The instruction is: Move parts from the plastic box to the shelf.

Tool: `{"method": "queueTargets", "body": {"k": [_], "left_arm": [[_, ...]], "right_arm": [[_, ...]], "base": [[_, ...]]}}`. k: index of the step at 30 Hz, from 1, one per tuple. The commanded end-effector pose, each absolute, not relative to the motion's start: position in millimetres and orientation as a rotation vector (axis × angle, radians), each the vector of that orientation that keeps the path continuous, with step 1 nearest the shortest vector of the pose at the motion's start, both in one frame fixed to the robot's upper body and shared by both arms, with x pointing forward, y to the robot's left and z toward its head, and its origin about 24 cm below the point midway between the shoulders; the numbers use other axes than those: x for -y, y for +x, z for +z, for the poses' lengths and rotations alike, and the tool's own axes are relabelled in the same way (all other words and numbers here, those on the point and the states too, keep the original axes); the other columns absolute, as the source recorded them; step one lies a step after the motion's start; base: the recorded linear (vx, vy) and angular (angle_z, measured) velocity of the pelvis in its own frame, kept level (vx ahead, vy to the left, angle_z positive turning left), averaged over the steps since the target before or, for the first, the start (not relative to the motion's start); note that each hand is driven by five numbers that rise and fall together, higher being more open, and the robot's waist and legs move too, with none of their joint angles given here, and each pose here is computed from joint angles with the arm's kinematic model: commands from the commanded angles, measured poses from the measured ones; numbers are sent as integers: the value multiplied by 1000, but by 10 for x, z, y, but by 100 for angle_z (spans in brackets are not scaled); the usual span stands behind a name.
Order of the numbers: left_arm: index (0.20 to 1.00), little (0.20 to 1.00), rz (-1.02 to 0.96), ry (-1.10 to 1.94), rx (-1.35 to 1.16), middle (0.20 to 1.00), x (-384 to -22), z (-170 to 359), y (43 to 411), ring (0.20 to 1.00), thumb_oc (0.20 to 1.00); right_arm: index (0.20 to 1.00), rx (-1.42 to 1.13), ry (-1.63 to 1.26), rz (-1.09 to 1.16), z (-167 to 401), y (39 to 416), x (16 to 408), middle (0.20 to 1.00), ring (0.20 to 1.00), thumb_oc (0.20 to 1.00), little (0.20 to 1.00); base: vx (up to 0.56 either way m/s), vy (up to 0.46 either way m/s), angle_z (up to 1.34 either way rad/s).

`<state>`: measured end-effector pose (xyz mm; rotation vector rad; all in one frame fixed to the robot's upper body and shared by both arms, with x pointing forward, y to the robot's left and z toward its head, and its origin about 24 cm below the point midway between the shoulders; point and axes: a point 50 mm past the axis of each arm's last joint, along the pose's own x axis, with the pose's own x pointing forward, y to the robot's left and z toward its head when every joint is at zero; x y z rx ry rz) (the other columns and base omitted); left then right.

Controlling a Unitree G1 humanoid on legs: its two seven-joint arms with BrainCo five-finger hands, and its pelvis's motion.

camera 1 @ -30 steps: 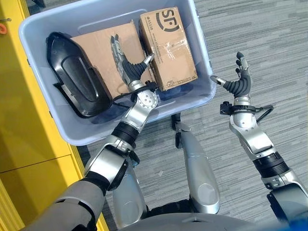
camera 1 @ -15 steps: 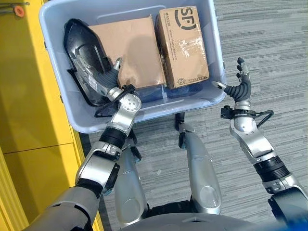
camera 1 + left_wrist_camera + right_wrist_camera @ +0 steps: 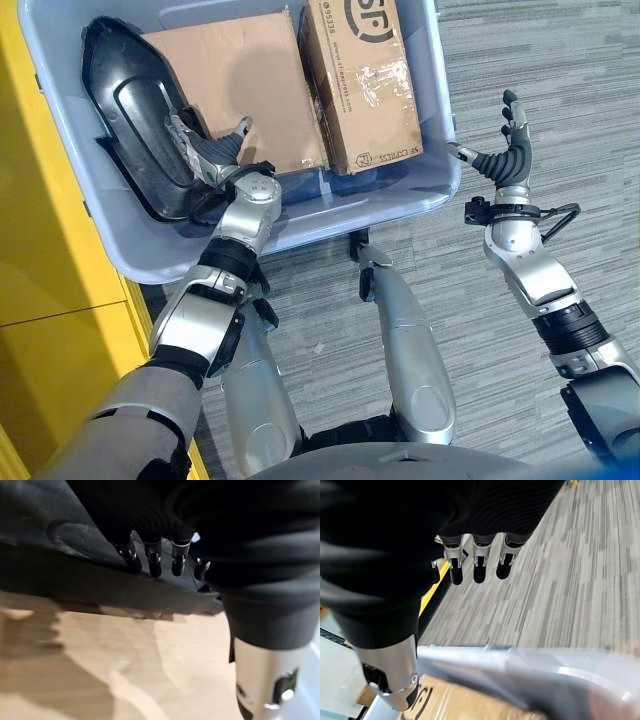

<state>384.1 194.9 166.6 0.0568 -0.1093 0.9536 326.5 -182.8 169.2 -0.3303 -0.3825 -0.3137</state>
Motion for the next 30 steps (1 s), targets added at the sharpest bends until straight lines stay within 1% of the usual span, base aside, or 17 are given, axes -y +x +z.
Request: {"method": "queueTargets", "body": {"k": [1,3,5,8,10,12,13,14,15,19,21,25,27,30], "left_arm": [[1000,1000,867,16,50,1000,-1946,1591,3890,1000,1000],[1000,1000,846,-81,52,1000,-1951,1610,3906,1000,1000],[1000,1000,790,-133,123,1000,-1936,1691,3933,1000,1000],[1000,1000,710,-168,129,1000,-1795,1730,3962,1000,1000],[1000,1000,643,-97,165,1000,-1714,1763,3983,1000,1000],[1000,1000,528,-44,211,1000,-1580,1802,3999,1000,1000],[1000,1000,438,1,252,1000,-1451,1840,4001,1000,1000],[1000,1000,414,-6,253,1000,-1393,1836,3996,1000,1000],[1000,1000,350,-7,259,1000,-1262,1816,3984,1000,1000],[1000,1000,242,91,311,1000,-1070,1797,3956,1000,1000],[1000,1000,231,128,324,1000,-1019,1775,3934,1000,1000],[1000,1000,289,216,368,1000,-1039,1777,3909,1000,1000],[1000,1000,345,278,413,1000,-1087,1805,3893,1000,1000],[1000,1000,505,376,542,1000,-1193,1881,3818,1000,1000]], "right_arm": [[1000,426,-266,-348,1792,3219,1898,1000,1000,1000,1000],[1000,423,-261,-351,1792,3219,1903,1000,1000,1000,1000],[1000,418,-256,-347,1777,3213,1899,1000,1000,1000,1000],[1000,420,-258,-352,1770,3210,1913,1000,1000,1000,1000],[1000,414,-252,-355,1774,3209,1911,1000,1000,1000,1000],[1000,409,-244,-349,1756,3188,1915,1000,1000,1000,1000],[1000,407,-246,-342,1745,3176,1926,1000,1000,1000,1000],[1000,408,-248,-342,1742,3173,1930,1000,1000,1000,1000],[1000,407,-251,-339,1736,3174,1920,1000,1000,1000,1000],[1000,416,-254,-319,1727,3161,1903,1000,1000,1000,1000],[1000,415,-257,-311,1716,3146,1911,1000,1000,1000,1000],[1000,410,-261,-293,1678,3119,1901,1000,1000,1000,1000],[1000,408,-261,-291,1652,3107,1910,1000,1000,1000,1000],[1000,399,-254,-293,1582,3068,1917,1000,1000,1000,1000]], "base": [[19,-34,-2],[18,-35,-2],[0,0,0],[0,-10,1],[1,-18,1],[0,0,0],[0,0,0],[-7,51,-3],[-6,54,-3],[-11,45,-15],[-7,32,-20],[-3,7,-2],[-9,-9,-7],[-14,-37,-1]]}}
